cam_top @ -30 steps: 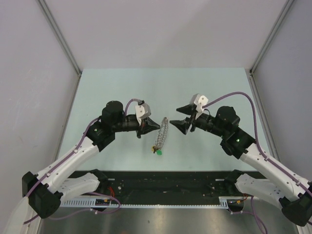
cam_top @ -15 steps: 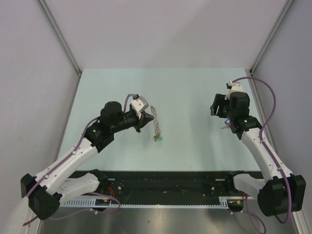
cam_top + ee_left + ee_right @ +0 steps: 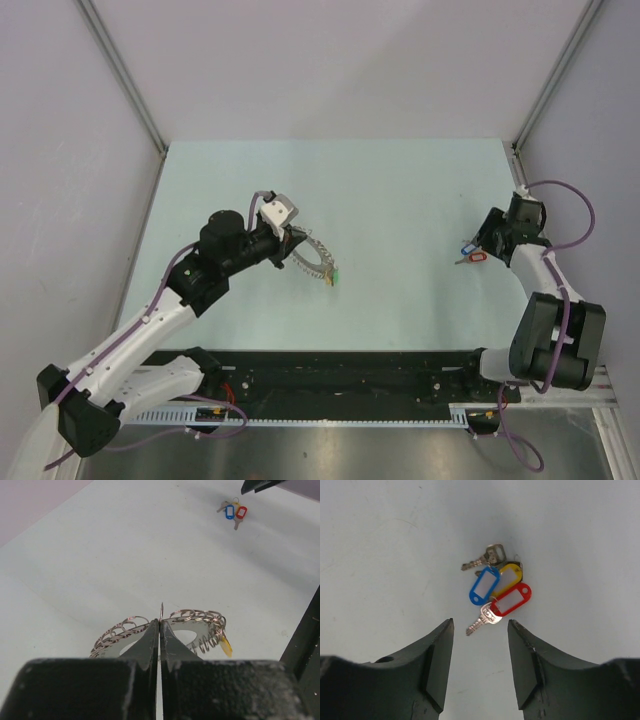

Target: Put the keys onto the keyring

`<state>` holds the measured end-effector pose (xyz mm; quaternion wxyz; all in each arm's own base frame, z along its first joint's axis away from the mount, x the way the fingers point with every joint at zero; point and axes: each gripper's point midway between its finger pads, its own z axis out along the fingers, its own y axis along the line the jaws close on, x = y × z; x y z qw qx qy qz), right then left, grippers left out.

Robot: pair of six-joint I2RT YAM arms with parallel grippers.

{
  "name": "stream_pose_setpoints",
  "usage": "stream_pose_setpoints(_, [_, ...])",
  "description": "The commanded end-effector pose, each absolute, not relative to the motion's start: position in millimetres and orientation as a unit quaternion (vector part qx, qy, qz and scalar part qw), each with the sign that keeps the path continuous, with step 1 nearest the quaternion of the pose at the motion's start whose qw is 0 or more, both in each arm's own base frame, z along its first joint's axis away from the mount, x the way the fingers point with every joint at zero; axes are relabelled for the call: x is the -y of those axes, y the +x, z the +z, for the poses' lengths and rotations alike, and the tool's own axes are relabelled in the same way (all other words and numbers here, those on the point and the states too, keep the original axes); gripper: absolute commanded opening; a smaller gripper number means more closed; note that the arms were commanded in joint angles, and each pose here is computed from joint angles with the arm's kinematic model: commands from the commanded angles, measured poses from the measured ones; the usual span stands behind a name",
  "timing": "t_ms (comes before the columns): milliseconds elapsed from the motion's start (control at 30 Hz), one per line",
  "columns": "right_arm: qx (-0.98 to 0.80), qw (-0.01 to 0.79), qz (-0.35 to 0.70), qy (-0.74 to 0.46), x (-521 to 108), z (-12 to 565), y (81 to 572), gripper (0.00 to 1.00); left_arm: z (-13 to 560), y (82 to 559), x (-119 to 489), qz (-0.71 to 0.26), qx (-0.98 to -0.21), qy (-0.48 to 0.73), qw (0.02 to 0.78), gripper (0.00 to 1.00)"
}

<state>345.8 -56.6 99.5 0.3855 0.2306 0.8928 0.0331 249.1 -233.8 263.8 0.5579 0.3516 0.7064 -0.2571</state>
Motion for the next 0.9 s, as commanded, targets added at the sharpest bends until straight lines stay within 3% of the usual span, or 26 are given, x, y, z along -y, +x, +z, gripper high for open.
stream_pose_setpoints(0, [-0.887,0.381,0.087,0.245,58,85,352,0.47,305,251,234,-0.265,-0.674,0.335,0.603,0.0])
stream_pose_setpoints(433, [-0.887,0.358,0.135,0.259,68,54,359,0.31,305,251,232,-0.263,-0.673,0.337,0.603,0.0])
stream_pose_setpoints(867, [-0.891,0.339,0.151,0.261,68,35,358,0.29,307,250,232,-0.264,-0.671,0.34,0.604,0.01])
